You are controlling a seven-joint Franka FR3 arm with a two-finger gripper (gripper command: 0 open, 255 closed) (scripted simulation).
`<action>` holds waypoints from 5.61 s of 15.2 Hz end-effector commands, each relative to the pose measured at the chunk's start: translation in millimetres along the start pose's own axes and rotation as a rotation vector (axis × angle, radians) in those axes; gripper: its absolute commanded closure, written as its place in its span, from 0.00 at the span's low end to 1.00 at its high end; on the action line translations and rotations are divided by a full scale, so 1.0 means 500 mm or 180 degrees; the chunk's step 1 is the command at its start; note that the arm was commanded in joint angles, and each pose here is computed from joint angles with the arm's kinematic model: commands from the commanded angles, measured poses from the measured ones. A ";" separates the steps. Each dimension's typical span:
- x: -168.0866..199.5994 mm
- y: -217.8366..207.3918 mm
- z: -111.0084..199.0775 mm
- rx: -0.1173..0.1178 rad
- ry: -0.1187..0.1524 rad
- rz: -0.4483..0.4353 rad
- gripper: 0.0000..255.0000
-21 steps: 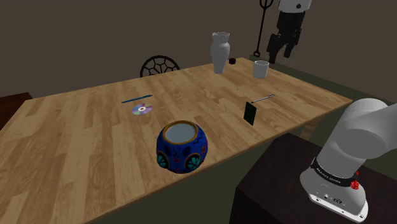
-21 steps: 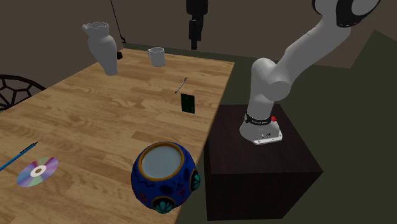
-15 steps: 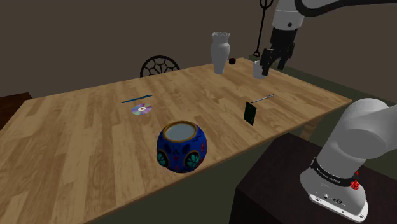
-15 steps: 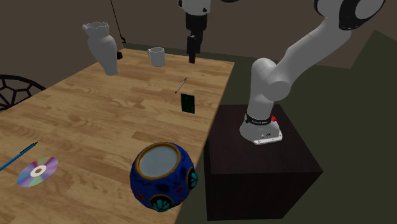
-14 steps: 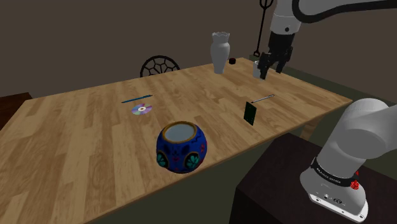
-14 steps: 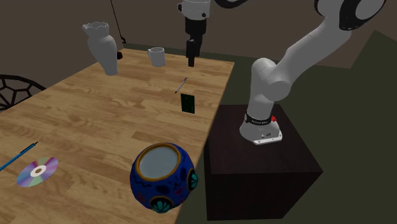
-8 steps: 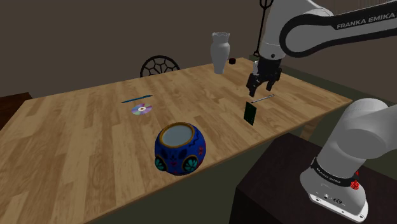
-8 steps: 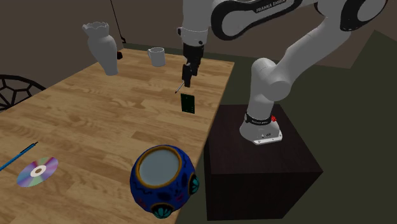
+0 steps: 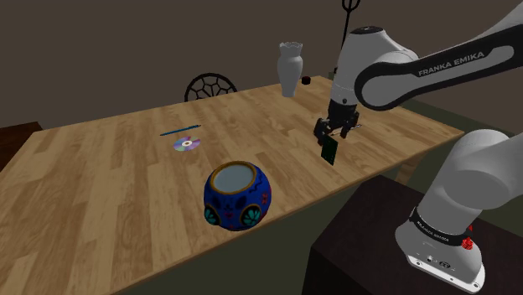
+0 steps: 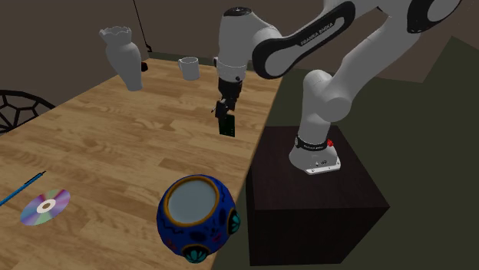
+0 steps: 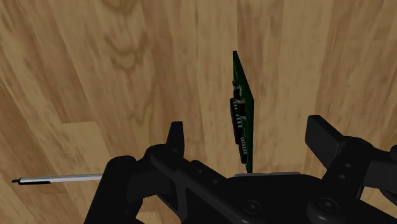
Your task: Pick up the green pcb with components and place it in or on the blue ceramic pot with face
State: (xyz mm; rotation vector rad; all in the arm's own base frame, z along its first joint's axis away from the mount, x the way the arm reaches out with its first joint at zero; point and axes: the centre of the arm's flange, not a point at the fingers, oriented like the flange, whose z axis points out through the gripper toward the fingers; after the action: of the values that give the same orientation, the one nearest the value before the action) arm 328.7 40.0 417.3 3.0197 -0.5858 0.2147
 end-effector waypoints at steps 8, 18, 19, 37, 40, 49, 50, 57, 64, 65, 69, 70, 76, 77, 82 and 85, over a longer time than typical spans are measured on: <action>0.001 -0.001 0.048 0.0002 0.0004 0.0002 0.00; 0.001 -0.001 0.048 0.0002 0.0004 0.0002 1.00; 0.001 -0.001 0.048 0.0002 0.0004 0.0002 1.00; 0.026 0.005 -0.119 0.0002 0.0004 0.0002 1.00; 0.031 0.005 -0.150 0.0002 0.0004 0.0002 1.00; 0.045 0.008 -0.244 0.0002 0.0004 0.0002 1.00; 0.047 0.009 -0.254 0.0002 0.0004 0.0002 1.00; 0.057 0.011 -0.327 0.0002 0.0004 0.0002 1.00; 0.061 -0.013 -0.393 0.0002 0.0004 0.0002 1.00; 0.055 -0.038 -0.396 0.0002 0.0004 0.0002 1.00; 0.031 -0.140 -0.408 0.0002 0.0004 0.0002 1.00; 0.026 -0.166 -0.411 0.0002 0.0004 0.0002 1.00; -0.010 -0.319 -0.429 0.0002 0.0004 0.0002 1.00; -0.016 -0.345 -0.431 0.0002 0.0004 0.0002 1.00; -0.045 -0.473 -0.446 0.0002 0.0004 0.0002 1.00; -0.063 -0.549 -0.455 0.0002 0.0004 0.0002 1.00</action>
State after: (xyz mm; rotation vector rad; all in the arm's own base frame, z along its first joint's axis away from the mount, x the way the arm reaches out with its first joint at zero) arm 372.3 314.4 627.6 3.0190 -0.5833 0.2170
